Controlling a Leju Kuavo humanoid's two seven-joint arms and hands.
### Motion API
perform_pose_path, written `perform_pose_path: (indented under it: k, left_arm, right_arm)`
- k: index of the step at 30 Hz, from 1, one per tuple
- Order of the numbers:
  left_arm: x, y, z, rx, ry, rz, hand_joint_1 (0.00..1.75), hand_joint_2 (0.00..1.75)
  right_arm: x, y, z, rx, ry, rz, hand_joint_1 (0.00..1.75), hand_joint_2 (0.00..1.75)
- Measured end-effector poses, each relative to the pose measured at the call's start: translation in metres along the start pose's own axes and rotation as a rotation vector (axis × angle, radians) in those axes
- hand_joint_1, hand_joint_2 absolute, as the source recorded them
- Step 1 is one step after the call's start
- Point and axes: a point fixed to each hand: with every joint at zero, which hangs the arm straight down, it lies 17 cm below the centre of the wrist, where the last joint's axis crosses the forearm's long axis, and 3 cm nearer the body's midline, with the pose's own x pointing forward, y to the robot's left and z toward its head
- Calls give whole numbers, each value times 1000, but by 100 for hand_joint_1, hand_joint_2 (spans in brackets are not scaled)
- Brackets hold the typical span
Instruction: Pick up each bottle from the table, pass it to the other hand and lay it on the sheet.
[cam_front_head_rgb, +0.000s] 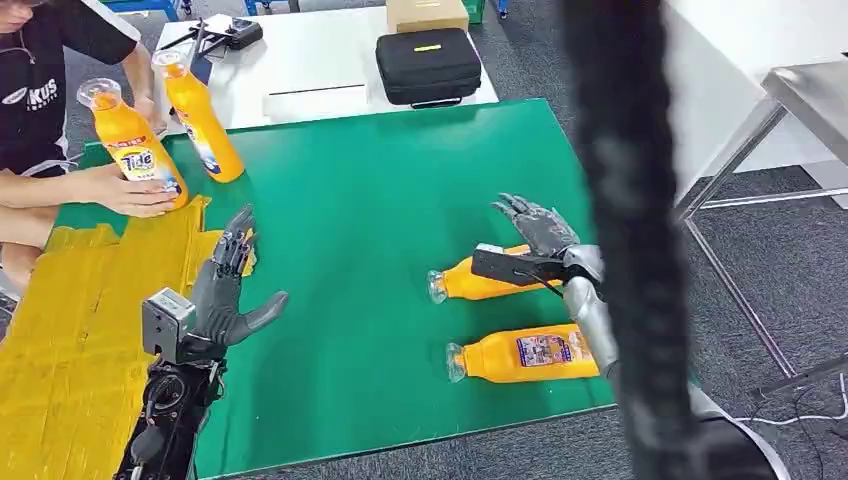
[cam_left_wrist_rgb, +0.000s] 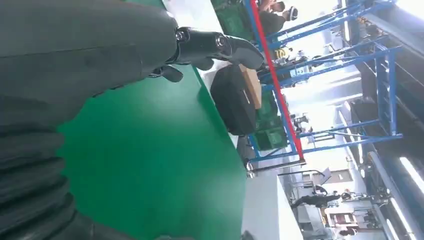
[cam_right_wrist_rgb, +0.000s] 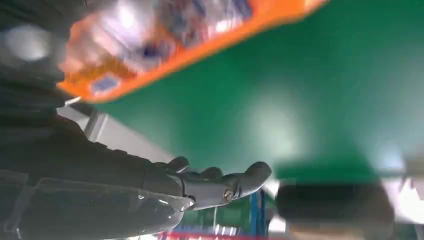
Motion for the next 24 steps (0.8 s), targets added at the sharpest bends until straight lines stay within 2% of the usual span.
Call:
perform_pose_path:
  k: [7,19,24]
  left_arm:
    - [3,2,2,9,-4,5,0,175]
    - [2,1,3,10,1,7,0,175]
    - [0,2,5,15,16,12,0,175]
  right_arm:
    - [-17,35,3,162,37,-5,0,175]
    - [-27,48,7,218,60,3,0,175]
    - [-49,49,9,270,152,55,0,175]
